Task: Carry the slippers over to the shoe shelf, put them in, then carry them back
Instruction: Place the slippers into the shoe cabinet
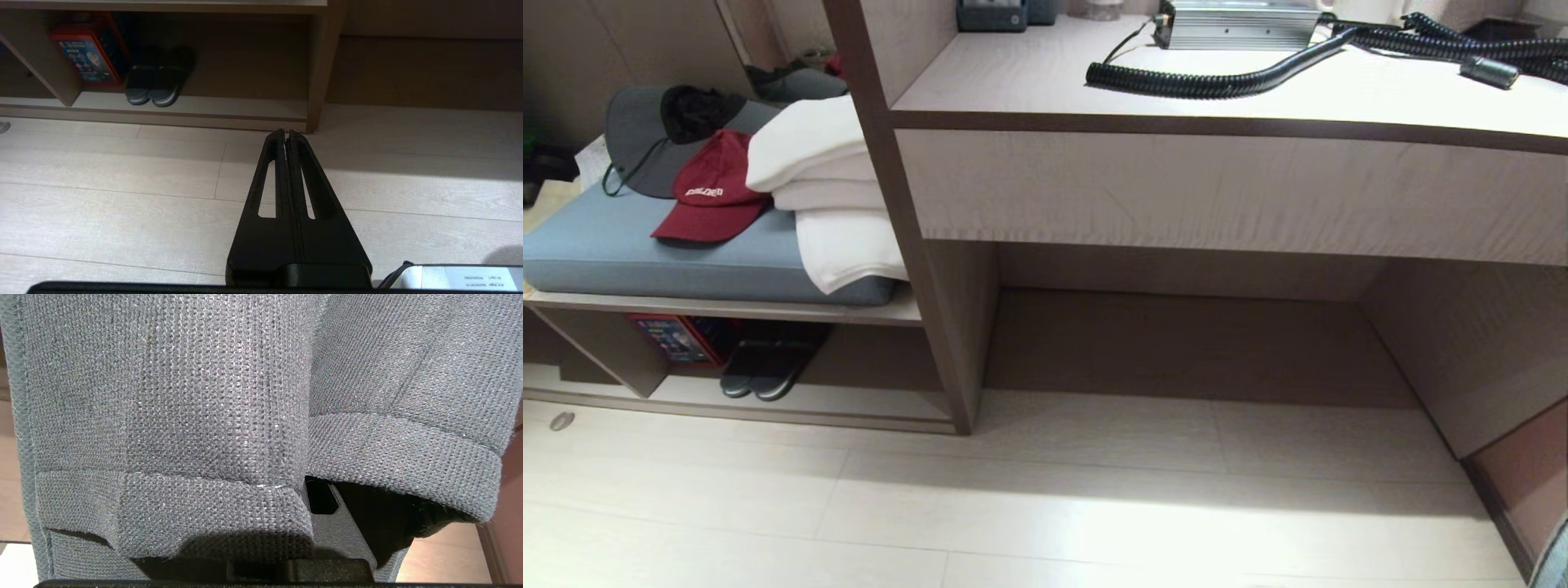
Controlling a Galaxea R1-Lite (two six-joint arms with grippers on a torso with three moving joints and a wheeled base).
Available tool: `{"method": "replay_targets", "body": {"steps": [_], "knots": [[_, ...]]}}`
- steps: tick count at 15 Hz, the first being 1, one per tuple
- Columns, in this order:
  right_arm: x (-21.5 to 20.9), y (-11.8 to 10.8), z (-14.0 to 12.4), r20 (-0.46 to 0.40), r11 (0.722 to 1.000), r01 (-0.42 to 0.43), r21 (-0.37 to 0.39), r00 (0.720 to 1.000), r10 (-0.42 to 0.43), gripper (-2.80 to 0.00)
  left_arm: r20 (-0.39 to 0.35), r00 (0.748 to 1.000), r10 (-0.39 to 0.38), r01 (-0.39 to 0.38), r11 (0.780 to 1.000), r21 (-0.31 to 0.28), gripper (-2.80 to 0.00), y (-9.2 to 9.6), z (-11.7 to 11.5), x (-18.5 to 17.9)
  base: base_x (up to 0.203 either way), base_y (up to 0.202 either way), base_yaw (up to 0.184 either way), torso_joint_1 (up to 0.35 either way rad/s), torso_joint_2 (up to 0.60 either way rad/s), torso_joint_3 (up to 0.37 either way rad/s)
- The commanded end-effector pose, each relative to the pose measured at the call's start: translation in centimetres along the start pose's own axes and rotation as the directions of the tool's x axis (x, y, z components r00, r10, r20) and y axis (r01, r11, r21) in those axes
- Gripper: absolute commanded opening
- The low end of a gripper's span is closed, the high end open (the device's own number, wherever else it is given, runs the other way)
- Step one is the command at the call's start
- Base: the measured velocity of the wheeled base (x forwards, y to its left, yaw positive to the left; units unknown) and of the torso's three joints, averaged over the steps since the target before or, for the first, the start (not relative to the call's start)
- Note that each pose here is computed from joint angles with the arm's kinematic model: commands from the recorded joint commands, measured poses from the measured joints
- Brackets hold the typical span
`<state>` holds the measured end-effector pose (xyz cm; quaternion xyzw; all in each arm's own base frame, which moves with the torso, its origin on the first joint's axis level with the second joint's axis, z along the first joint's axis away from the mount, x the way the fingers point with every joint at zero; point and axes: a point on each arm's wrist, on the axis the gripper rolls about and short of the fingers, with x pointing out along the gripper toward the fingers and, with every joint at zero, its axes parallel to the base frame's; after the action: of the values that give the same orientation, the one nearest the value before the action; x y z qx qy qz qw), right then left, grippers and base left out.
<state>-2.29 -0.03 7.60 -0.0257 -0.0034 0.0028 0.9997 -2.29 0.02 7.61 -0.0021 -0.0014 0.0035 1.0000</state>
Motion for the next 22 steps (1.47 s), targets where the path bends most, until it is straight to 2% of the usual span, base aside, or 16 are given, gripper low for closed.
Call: {"method": "replay_targets", "body": {"steps": [1,15,22], "knots": [[0.01,0.0,0.01,0.0,1.0,0.0,-0.001,1.0,0.0,-2.8,-0.001,1.0,0.001,-0.001,1.0,0.0,-2.8,0.0,0.0,0.01,0.0,0.0,0.0,0.002,0.0,0.202],[0.01,0.0,0.01,-0.001,1.0,0.001,-0.001,1.0,-0.001,-2.8,0.005,1.0,0.002,-0.002,1.0,-0.002,-2.8,0.0,0.02,0.01,0.0,0.0,0.0,0.002,0.0,0.204],[0.01,0.0,0.01,-0.001,1.0,0.001,-0.001,1.0,-0.001,-2.8,0.005,1.0,0.002,-0.002,1.0,-0.003,-2.8,0.0,0.02,0.01,0.0,0.0,0.0,0.0,0.0,0.04]]}}
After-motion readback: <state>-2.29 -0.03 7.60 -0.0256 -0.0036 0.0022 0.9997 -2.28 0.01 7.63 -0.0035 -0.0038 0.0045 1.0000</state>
